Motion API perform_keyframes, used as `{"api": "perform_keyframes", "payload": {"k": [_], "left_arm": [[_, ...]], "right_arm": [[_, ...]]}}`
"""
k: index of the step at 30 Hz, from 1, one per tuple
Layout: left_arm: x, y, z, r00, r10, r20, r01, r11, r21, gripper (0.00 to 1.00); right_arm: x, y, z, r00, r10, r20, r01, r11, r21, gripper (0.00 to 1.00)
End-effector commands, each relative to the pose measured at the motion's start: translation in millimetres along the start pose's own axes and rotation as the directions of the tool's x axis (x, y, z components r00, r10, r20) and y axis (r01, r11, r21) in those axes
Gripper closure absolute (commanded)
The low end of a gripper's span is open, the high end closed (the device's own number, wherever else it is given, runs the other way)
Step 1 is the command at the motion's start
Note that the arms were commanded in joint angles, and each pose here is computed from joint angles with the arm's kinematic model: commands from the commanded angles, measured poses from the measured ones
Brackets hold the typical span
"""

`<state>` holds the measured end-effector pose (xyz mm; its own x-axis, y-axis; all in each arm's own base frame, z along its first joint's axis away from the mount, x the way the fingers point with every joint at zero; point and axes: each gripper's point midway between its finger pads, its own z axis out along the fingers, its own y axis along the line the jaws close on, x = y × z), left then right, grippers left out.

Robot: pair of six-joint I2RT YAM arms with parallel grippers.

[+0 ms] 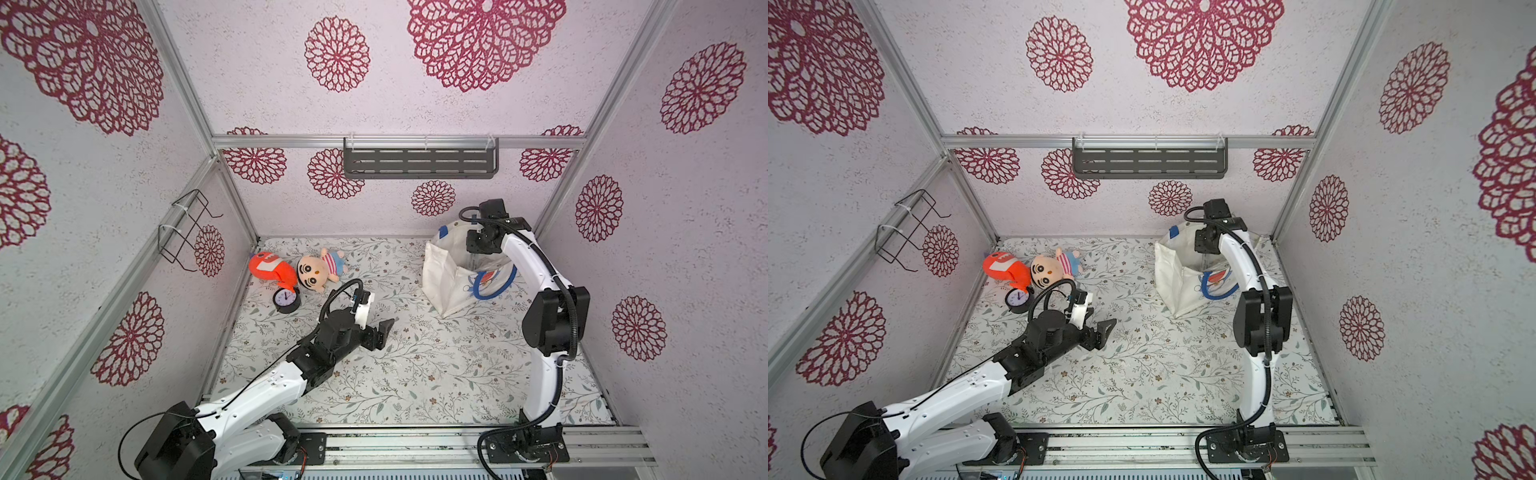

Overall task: Put the compass set into the canvas bag
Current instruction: Place the compass set in the canvas bag.

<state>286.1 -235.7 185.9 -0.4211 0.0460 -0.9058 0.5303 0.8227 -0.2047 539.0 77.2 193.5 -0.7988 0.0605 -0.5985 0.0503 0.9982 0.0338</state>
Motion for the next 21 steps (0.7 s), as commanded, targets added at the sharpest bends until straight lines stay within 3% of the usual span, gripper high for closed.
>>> {"api": "perform_keyframes", "payload": {"k": [1,7,11,13,21], "left_arm": [[3,4,1,1.0,-0.004,-0.012,0.004,1.0,-0.011,0.15],[5,4,0,1.0,-0.011,-0.014,0.011,1.0,-0.01,0.14],[5,6,3,1.0,0.001,-0.024,-0.001,1.0,-0.017,0.14],[3,4,5,1.0,0.003,-0.026,-0.003,1.0,-0.013,0.14],[5,3,8,0.999,-0.009,-0.031,0.009,1.0,-0.005,0.14]], "right_arm": [[20,-10,16,0.998,-0.004,-0.067,0.006,0.999,0.034,1.0],[37,-8,22,0.996,-0.001,-0.094,0.002,1.0,0.011,1.0],[33,-3,19,0.997,-0.003,-0.079,0.002,1.0,-0.015,0.73],[30,-2,17,0.998,-0.001,-0.067,0.0,1.0,-0.026,0.66],[17,11,9,1.0,0.007,-0.03,-0.01,0.995,-0.098,0.64]]}}
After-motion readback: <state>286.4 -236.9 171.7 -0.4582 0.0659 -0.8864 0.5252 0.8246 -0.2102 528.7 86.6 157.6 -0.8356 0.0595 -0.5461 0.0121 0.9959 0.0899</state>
